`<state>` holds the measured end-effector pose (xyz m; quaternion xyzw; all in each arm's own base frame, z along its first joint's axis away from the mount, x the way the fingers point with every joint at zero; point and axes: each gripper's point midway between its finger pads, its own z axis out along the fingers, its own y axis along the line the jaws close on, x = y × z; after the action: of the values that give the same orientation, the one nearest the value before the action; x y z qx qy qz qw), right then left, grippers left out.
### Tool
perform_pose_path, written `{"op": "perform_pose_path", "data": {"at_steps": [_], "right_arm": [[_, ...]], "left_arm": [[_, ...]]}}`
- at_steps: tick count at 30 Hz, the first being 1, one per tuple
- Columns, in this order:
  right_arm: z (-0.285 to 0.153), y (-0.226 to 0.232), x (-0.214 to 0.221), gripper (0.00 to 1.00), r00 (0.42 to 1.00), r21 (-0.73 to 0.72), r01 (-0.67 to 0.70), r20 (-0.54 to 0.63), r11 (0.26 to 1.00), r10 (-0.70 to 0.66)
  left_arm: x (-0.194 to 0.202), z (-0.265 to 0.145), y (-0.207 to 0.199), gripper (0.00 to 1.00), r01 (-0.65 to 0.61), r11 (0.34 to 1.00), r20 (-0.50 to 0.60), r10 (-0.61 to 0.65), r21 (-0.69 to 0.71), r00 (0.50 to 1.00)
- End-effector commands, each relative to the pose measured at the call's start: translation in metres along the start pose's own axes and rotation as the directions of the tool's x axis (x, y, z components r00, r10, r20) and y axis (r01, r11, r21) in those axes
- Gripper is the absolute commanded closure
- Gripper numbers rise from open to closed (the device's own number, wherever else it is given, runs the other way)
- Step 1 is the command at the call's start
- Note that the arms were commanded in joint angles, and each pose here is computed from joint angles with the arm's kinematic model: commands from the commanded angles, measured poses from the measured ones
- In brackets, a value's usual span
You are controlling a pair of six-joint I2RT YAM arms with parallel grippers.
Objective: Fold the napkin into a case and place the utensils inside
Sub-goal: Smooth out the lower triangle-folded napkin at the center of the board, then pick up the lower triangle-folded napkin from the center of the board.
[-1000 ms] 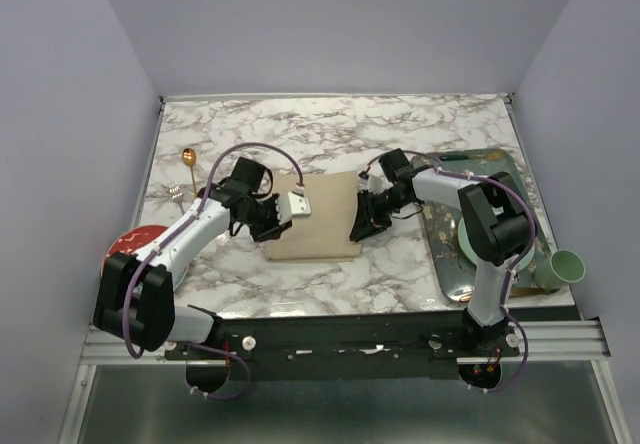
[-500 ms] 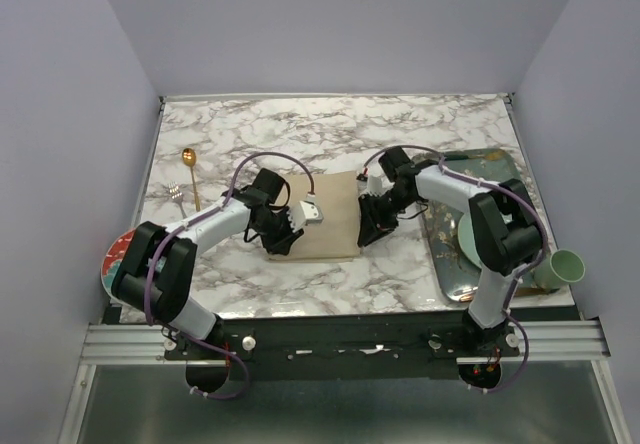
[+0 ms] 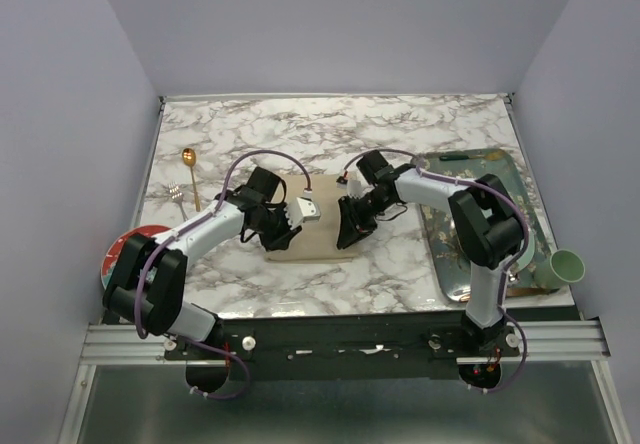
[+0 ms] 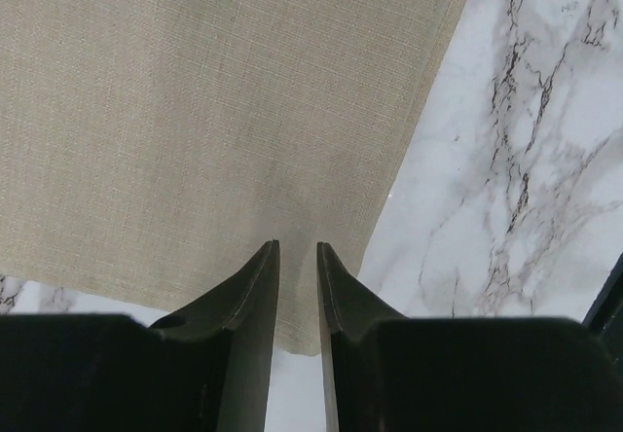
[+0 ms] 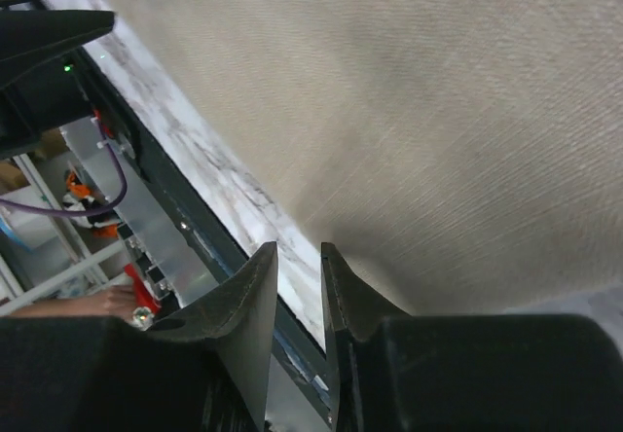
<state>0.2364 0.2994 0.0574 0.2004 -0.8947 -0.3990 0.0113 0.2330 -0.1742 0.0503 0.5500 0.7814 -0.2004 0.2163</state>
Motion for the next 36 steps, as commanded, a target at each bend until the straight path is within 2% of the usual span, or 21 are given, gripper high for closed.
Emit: {"op": "perform_pose_path", "data": {"at_steps": [1,6,10,13,15,17,19,20,22,24,26,27,28,30,31,36], "right_arm": [[0.011,-0.008,0.003,0.68,0.996,0.022,-0.074,-0.05,0.997,0.075],[0.01,-0.019,0.032,0.68,0.983,0.063,-0.118,-0.133,0.991,0.125],[0.007,-0.016,0.038,0.68,0.981,0.061,-0.122,-0.145,0.991,0.13],[0.001,-0.003,0.041,0.67,0.979,0.01,-0.128,-0.157,0.992,0.128],[-0.007,0.015,0.04,0.65,0.984,-0.063,-0.101,-0.154,0.993,0.09],[-0.018,0.031,0.026,0.62,0.993,-0.11,-0.042,-0.116,0.993,0.03],[-0.036,0.035,0.004,0.58,0.999,-0.114,0.026,-0.032,0.993,-0.029],[-0.043,0.033,-0.01,0.57,0.998,-0.096,0.068,0.011,0.993,-0.067],[-0.062,0.02,-0.051,0.53,0.983,0.002,0.138,0.121,0.99,-0.137],[-0.079,0.011,-0.088,0.5,0.953,0.102,0.207,0.205,0.973,-0.224],[-0.087,-0.007,-0.11,0.47,0.941,0.156,0.2,0.245,0.967,-0.234],[-0.091,-0.013,-0.122,0.42,0.931,0.182,0.202,0.27,0.962,-0.246],[-0.101,-0.014,-0.137,0.4,0.918,0.193,0.202,0.303,0.96,-0.254],[-0.097,-0.028,-0.151,0.35,0.922,0.205,0.172,0.31,0.964,-0.23],[-0.105,-0.031,-0.163,0.35,0.913,0.216,0.163,0.336,0.963,-0.23],[-0.089,-0.063,-0.184,0.34,0.92,0.219,0.098,0.351,0.971,-0.172]], "left_arm": [[0.011,0.008,0.004,0.7,0.022,1.0,-0.057,-0.022,-0.003,0.998],[0.029,0.013,-0.009,0.71,0.014,0.999,-0.121,-0.009,0.043,0.993],[0.038,0.014,-0.021,0.71,-0.02,0.997,-0.155,0.031,0.076,0.987],[0.037,0.01,-0.024,0.71,-0.019,0.995,-0.161,0.035,0.096,0.986],[0.028,0.004,-0.023,0.69,0.002,0.994,-0.112,0.01,0.11,0.994],[0.002,-0.012,-0.006,0.62,0.039,0.996,-0.01,-0.039,0.079,0.999],[-0.029,-0.035,0.028,0.57,0.12,0.992,0.147,-0.123,0.032,0.981],[-0.037,-0.04,0.04,0.53,0.153,0.988,0.183,-0.154,0.019,0.971],[-0.057,-0.057,0.077,0.52,0.23,0.971,0.266,-0.206,-0.06,0.942],[-0.064,-0.058,0.102,0.5,0.306,0.949,0.302,-0.269,-0.08,0.914],[-0.065,-0.06,0.131,0.49,0.379,0.919,0.328,-0.326,-0.111,0.887],[-0.068,-0.062,0.145,0.49,0.403,0.905,0.354,-0.336,-0.135,0.873],[-0.072,-0.065,0.156,0.49,0.463,0.876,0.38,-0.386,-0.135,0.841],[-0.065,-0.061,0.178,0.49,0.526,0.836,0.404,-0.432,-0.157,0.806],[-0.064,-0.06,0.184,0.49,0.546,0.821,0.411,-0.447,-0.164,0.795],[-0.054,-0.045,0.209,0.49,0.638,0.747,0.41,-0.532,-0.184,0.741]]}}
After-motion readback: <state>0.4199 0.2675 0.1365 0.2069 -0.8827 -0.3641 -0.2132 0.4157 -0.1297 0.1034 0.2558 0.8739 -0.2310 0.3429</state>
